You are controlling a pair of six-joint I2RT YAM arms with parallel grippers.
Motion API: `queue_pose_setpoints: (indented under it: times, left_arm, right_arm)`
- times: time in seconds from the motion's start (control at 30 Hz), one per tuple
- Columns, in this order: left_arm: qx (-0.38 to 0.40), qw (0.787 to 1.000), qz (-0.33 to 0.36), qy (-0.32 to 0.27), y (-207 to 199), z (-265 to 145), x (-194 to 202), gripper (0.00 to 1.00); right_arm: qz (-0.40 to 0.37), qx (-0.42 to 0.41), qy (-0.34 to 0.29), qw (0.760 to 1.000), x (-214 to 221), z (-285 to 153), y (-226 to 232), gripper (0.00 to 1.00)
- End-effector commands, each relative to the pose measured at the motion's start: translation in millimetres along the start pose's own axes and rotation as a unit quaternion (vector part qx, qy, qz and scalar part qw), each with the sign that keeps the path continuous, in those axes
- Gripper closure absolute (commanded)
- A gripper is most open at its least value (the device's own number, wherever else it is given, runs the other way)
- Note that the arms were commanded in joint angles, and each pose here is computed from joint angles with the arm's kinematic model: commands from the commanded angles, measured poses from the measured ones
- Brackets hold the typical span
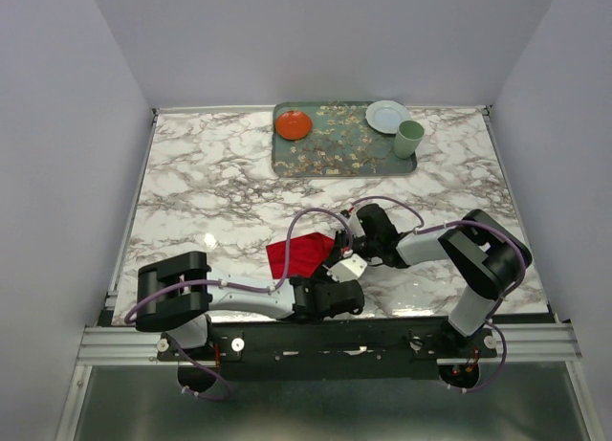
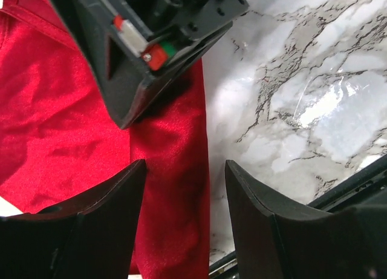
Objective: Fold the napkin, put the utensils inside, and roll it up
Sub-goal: Roll the napkin with the utensil
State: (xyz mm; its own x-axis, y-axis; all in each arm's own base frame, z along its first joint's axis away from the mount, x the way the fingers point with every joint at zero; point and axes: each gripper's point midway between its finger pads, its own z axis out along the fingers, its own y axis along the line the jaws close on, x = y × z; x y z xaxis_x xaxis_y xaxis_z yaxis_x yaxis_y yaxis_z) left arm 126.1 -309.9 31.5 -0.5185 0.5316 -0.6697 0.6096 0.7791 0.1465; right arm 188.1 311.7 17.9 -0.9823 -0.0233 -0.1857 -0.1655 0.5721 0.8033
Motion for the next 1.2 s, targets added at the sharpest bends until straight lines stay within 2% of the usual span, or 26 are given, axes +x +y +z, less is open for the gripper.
queue_pose_setpoints:
  times: [0.0, 0.33, 0.67, 0.73, 0.87, 1.0, 1.17]
  left_arm:
    - [-0.019, 1.000, 0.021, -0.004, 1, 6, -2, 0.37]
    - [-0.020, 0.999, 0.037, 0.020, -6, 19, 9, 0.38]
    - [-0.065, 0.996, 0.010, 0.060, 17, 27, 38, 0.53]
    - [-0.073, 0.996, 0.014, 0.058, 20, 21, 37, 0.53]
    - [-0.089, 0.995, 0.004, 0.055, 26, 15, 36, 0.45]
    - [-0.108, 0.993, -0.002, 0.046, 32, 11, 35, 0.44]
    - [-0.096, 0.994, -0.006, 0.043, 29, 10, 31, 0.42]
  right_arm:
    - [0.035, 0.068, 0.038, 0.996, 27, 2, -40, 0.82]
    - [0.037, 0.065, 0.038, 0.996, 28, 2, -40, 0.82]
    - [0.033, 0.061, 0.036, 0.997, 25, 0, -35, 0.82]
    - [0.031, 0.061, 0.036, 0.997, 25, 0, -35, 0.82]
    - [0.030, 0.061, 0.038, 0.997, 26, 0, -35, 0.82]
    - [0.029, 0.062, 0.038, 0.997, 26, 0, -36, 0.82]
    - [0.029, 0.062, 0.037, 0.997, 26, -1, -36, 0.82]
